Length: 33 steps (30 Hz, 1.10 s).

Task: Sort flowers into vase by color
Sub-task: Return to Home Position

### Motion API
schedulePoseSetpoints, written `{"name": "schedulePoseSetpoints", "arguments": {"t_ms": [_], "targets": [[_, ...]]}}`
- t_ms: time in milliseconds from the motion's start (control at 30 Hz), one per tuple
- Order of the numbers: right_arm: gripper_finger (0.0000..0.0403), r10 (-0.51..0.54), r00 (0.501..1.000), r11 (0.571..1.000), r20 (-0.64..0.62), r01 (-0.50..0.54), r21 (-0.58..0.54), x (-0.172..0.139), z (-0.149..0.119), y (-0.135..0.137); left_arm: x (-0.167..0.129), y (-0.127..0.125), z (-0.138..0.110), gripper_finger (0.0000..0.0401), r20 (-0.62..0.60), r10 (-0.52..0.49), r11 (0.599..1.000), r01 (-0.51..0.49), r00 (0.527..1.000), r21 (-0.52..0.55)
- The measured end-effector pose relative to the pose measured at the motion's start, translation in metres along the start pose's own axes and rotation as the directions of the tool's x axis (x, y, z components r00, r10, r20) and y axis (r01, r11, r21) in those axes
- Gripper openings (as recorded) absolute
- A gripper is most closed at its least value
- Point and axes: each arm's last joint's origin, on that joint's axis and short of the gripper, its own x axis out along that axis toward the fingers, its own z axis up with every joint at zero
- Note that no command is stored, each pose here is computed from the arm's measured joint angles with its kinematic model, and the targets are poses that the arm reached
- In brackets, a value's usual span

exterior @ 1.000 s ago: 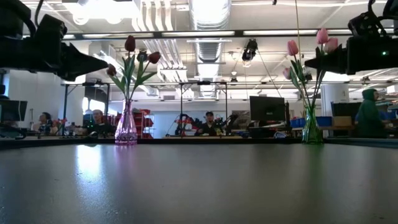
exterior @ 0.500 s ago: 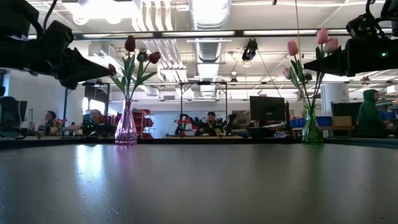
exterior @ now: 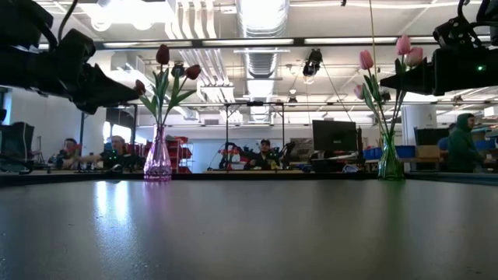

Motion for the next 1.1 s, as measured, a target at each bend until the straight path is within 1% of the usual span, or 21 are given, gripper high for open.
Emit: {"name": "schedulePoseSetpoints", "arguments": {"t_ms": [1100], "targets": [[0.0009,0.000,1.000,1.000,0.000,0.000,-0.001,0.0000,-0.0001,0.0000,0.0026,-0.0008,-0.0026,0.0000,-0.034,0.002,1.000,-0.002,0.999,0.013]]}}
